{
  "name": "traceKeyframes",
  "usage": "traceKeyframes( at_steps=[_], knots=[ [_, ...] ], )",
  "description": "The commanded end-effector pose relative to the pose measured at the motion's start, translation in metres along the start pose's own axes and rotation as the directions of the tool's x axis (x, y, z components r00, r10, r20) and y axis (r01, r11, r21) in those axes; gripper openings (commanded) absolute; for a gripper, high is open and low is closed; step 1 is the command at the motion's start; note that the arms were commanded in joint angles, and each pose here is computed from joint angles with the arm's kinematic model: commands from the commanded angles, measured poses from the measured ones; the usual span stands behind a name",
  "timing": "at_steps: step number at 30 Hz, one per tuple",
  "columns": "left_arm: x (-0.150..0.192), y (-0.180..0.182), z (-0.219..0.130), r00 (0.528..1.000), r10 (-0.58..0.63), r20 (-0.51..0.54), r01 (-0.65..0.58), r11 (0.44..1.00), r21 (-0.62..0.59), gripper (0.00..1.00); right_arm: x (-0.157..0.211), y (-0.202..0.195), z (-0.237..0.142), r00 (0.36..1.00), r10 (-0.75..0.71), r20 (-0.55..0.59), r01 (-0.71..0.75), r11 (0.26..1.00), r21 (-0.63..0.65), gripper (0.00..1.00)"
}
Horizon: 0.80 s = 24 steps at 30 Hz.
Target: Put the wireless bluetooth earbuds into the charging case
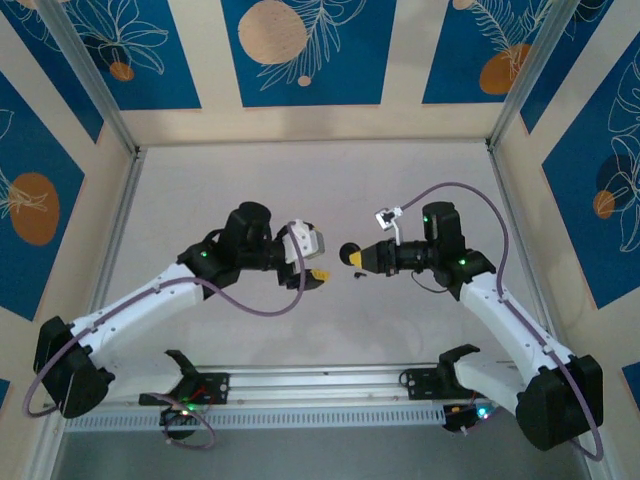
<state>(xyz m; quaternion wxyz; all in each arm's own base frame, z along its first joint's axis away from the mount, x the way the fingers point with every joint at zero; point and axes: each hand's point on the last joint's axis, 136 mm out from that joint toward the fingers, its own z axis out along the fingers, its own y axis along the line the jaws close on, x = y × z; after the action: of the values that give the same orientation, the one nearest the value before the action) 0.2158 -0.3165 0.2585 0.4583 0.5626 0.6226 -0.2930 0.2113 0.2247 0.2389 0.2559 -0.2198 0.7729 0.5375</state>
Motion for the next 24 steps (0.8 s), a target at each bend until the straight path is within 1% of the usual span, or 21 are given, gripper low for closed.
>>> traceKeyframes(
  at_steps=[1, 4, 7, 14, 16, 18, 21, 24],
  knots=[
    [-0.031, -0.004, -0.011, 0.984, -0.065, 0.168, 0.052, 0.995, 0.083, 0.76, -0.012, 0.026, -0.006, 0.980, -0.193, 0.043, 0.196, 0.977, -0.087, 0.20],
    [-0.036, -0.003, -0.015, 0.972, -0.099, 0.213, 0.074, 0.989, 0.125, 0.75, -0.014, 0.041, -0.010, 0.948, -0.312, 0.061, 0.318, 0.939, -0.128, 0.20],
    [-0.041, -0.006, -0.017, 0.964, -0.098, 0.247, 0.062, 0.987, 0.151, 0.74, -0.012, 0.051, -0.014, 0.909, -0.411, 0.071, 0.417, 0.899, -0.136, 0.20],
    [-0.041, -0.018, -0.013, 0.962, -0.100, 0.254, 0.035, 0.968, 0.249, 0.69, -0.013, 0.072, -0.023, 0.774, -0.623, 0.114, 0.633, 0.758, -0.158, 0.18],
    [-0.042, -0.023, -0.013, 0.959, -0.087, 0.268, 0.008, 0.959, 0.282, 0.67, -0.015, 0.078, -0.023, 0.744, -0.657, 0.123, 0.667, 0.723, -0.181, 0.18],
    [-0.046, -0.023, -0.013, 0.957, -0.082, 0.279, -0.002, 0.957, 0.288, 0.66, -0.015, 0.081, -0.021, 0.727, -0.677, 0.113, 0.684, 0.701, -0.203, 0.18],
    [-0.048, -0.022, -0.013, 0.955, -0.071, 0.290, -0.016, 0.958, 0.287, 0.65, -0.014, 0.084, -0.018, 0.721, -0.688, 0.090, 0.687, 0.689, -0.231, 0.18],
    [-0.050, -0.021, -0.013, 0.955, -0.062, 0.290, -0.024, 0.959, 0.284, 0.59, -0.016, 0.085, -0.015, 0.719, -0.689, 0.087, 0.685, 0.683, -0.253, 0.18]
  ],
)
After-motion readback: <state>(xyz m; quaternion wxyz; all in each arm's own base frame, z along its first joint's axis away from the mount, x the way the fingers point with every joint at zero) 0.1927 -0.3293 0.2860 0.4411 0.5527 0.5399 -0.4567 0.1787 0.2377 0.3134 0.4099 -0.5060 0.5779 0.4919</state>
